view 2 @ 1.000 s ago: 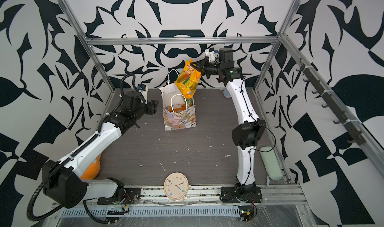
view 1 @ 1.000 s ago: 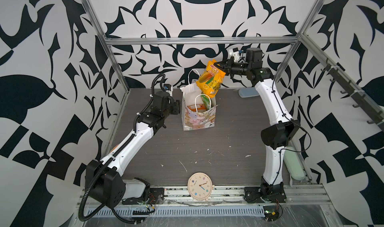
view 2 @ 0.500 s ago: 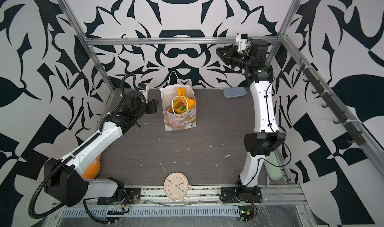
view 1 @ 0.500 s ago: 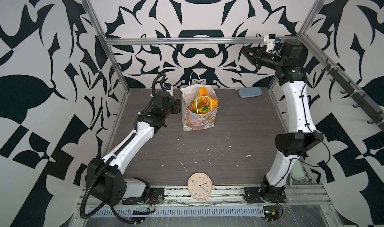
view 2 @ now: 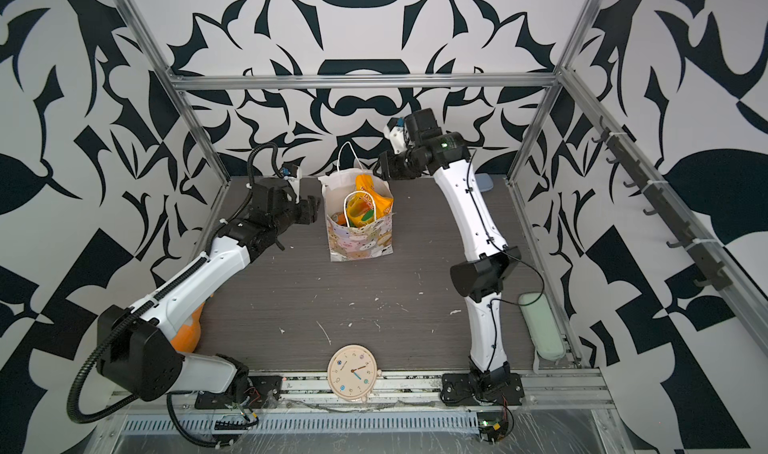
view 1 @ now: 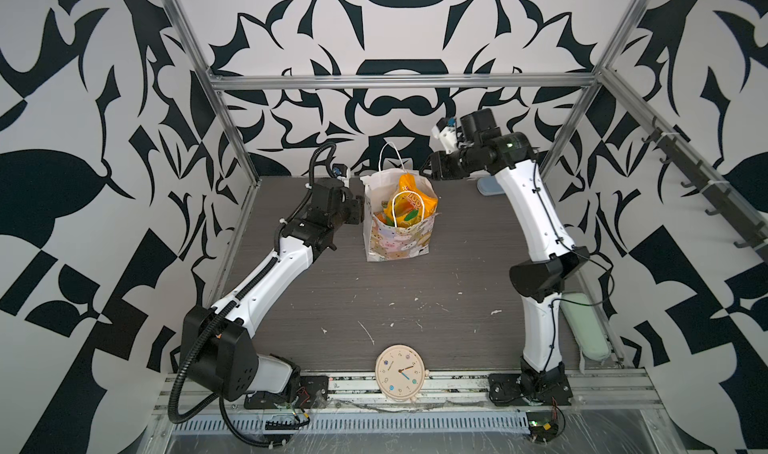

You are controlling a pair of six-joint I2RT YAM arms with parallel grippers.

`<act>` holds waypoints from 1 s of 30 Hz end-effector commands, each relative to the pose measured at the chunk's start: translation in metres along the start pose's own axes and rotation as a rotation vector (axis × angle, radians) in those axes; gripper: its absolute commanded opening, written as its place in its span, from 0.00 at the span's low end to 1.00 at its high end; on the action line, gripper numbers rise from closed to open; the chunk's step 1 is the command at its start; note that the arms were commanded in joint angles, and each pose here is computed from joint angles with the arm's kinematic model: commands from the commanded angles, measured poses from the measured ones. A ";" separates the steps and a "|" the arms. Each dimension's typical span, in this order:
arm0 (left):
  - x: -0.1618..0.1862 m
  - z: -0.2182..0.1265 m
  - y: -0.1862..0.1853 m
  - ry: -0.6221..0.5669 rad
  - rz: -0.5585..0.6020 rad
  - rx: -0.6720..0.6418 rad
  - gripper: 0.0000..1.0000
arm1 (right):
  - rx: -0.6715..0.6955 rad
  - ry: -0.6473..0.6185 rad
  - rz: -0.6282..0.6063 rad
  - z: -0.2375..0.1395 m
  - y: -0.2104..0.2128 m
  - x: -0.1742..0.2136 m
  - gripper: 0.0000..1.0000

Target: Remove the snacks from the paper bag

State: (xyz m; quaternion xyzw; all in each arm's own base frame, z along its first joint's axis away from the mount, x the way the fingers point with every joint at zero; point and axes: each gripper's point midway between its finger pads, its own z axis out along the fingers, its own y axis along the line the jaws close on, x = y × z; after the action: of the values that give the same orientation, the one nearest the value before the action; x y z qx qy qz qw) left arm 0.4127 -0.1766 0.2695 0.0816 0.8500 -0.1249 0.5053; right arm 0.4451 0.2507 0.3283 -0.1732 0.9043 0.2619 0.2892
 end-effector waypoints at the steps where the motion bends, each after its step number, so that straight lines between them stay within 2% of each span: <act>1: -0.010 0.001 -0.007 -0.005 0.014 0.034 0.65 | 0.056 0.035 -0.127 -0.025 0.006 0.014 0.57; 10: -0.008 0.001 -0.010 0.001 0.017 0.055 0.66 | 0.047 0.046 -0.202 -0.003 0.023 0.015 0.63; 14: -0.007 -0.001 -0.010 -0.001 0.017 0.056 0.66 | 0.037 -0.026 -0.201 -0.015 0.034 0.000 0.64; 18: -0.004 -0.002 -0.009 0.002 0.017 0.052 0.66 | 0.010 -0.070 -0.230 -0.026 0.050 -0.005 0.72; 24: 0.000 -0.005 -0.007 -0.001 0.009 0.048 0.67 | 0.109 0.010 -0.239 -0.005 0.036 0.010 0.76; 30: 0.001 -0.007 -0.007 -0.001 0.001 0.050 0.67 | 0.095 0.051 -0.260 0.013 0.042 0.019 0.76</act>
State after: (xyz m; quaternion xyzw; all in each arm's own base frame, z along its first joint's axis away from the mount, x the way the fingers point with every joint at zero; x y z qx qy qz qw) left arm 0.4091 -0.1839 0.2656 0.0985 0.8513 -0.1403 0.4959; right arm 0.4166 0.2870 0.3228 -0.2726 0.8954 0.1845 0.2998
